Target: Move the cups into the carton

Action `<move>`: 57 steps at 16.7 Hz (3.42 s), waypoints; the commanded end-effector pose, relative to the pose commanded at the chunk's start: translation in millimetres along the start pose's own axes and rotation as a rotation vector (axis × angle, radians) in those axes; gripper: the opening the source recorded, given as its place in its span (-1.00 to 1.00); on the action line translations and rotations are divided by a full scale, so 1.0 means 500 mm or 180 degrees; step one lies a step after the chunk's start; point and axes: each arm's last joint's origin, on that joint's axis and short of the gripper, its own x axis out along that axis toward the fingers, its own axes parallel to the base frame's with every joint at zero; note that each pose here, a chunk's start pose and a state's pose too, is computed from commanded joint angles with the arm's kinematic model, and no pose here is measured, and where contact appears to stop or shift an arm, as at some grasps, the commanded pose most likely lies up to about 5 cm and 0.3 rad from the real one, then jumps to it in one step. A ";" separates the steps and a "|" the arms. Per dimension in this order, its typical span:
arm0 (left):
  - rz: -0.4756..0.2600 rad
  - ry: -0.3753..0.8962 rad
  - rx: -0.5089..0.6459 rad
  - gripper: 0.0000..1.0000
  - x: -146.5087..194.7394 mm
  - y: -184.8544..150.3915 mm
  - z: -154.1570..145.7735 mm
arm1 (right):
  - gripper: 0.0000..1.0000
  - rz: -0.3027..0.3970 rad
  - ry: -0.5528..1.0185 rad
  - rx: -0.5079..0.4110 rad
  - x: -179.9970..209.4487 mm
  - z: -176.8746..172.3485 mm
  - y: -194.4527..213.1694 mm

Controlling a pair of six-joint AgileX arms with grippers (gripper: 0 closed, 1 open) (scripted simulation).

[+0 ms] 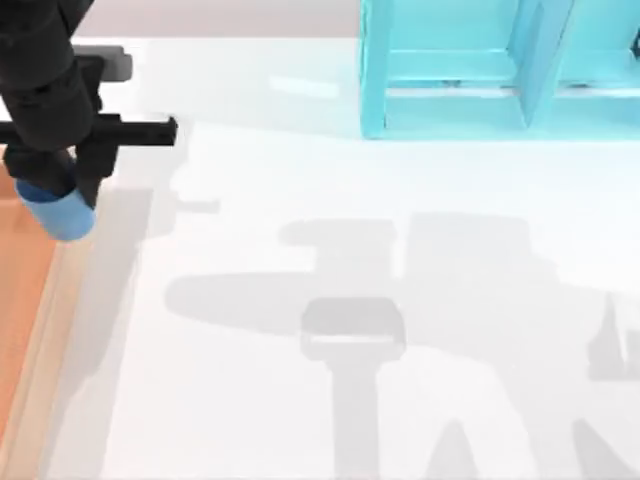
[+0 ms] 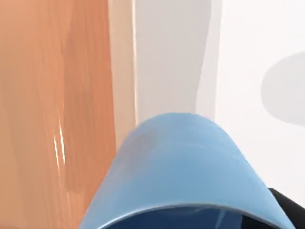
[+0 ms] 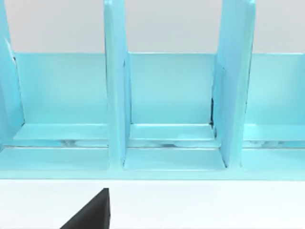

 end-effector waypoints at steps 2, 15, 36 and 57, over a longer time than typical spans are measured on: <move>0.0030 -0.0015 -0.0004 -1.00 -0.018 0.072 -0.012 | 1.00 0.0000 0.0000 0.0000 0.000 0.000 0.000; 0.0096 0.0004 -0.0001 -1.00 -0.051 0.256 -0.082 | 1.00 0.0000 0.0000 0.0000 0.000 0.000 0.000; 0.0091 0.0007 -0.0014 0.36 0.068 0.277 -0.087 | 1.00 0.0000 0.0000 0.0000 0.000 0.000 0.000; 0.0096 -0.0001 -0.0008 1.00 -0.068 0.280 -0.073 | 1.00 0.0000 0.0000 0.0000 0.000 0.000 0.000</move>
